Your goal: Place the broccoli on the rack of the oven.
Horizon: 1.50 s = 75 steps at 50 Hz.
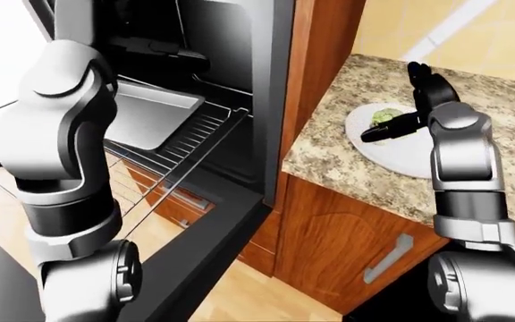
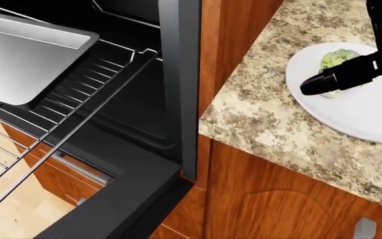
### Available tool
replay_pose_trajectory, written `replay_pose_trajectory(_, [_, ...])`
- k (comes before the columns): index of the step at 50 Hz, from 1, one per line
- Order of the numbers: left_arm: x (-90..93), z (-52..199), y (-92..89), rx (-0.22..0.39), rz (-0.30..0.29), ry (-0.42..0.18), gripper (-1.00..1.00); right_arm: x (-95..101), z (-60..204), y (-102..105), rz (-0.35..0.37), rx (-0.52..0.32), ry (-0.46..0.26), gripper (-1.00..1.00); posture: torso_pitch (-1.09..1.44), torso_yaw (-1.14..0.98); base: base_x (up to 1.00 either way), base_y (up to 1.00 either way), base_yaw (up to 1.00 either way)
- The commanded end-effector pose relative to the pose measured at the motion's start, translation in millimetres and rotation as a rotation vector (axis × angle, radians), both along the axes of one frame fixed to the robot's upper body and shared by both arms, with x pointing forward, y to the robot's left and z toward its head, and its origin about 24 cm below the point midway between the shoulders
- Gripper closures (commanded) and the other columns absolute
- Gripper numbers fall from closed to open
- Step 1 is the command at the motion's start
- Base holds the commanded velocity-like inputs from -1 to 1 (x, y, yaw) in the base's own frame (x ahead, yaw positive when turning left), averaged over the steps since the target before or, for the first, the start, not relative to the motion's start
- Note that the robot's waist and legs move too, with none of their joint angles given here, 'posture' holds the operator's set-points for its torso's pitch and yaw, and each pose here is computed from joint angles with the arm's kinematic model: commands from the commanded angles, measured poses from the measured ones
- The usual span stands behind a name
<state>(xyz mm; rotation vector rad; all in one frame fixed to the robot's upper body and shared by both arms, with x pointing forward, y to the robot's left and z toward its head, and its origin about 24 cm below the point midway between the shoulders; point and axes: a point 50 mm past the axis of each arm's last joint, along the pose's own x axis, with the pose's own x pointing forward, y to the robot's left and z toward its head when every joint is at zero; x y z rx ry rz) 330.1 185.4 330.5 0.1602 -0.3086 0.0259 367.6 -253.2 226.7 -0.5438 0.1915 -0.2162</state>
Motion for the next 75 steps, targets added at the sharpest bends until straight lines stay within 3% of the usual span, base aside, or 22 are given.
replay_pose_trajectory(1, [-8.4, 17.7, -0.2, 0.004, 0.000, -0.091, -1.00, -1.0, 24.0, -1.0, -0.004, -0.040, -0.093, -1.00, 0.00, 0.00, 0.00, 0.00, 0.00])
replay_pose_trajectory(13, [-9.0, 15.3, 2.8, 0.002, 0.008, -0.089, -1.00, 16.2, 29.8, -14.0, -0.027, -0.077, -0.050, -1.00, 0.00, 0.00, 0.00, 0.00, 0.00])
replay_pose_trajectory(20, [-7.0, 12.6, -0.2, -0.001, 0.000, -0.084, -1.00, 25.1, 22.8, -20.4, -0.035, -0.141, 0.000, -1.00, 0.00, 0.00, 0.00, 0.00, 0.00])
replay_pose_trajectory(29, [-5.1, 9.5, -0.2, -0.004, 0.001, -0.079, -1.00, 35.0, 33.9, -12.3, 0.004, -0.214, 0.041, -1.00, 0.00, 0.00, 0.00, 0.00, 0.00])
replay_pose_trajectory(40, [-7.6, 7.4, 1.7, -0.004, 0.004, -0.078, -1.00, 39.5, 33.0, -13.1, 0.001, -0.269, 0.085, -1.00, 0.00, 0.00, 0.00, 0.00, 0.00])
replay_pose_trajectory(61, [-9.7, 4.6, 3.6, -0.008, 0.008, -0.075, -1.00, 40.8, 3.9, -14.7, 0.007, -0.268, 0.194, -1.00, 0.00, 0.00, 0.00, 0.00, 0.00])
replay_pose_trajectory(75, [-10.6, 5.4, 4.3, -0.014, 0.007, -0.076, -1.00, 40.6, 5.1, -14.3, 0.018, -0.270, 0.196, -0.51, 0.00, 0.00, 0.00, 0.00, 0.00])
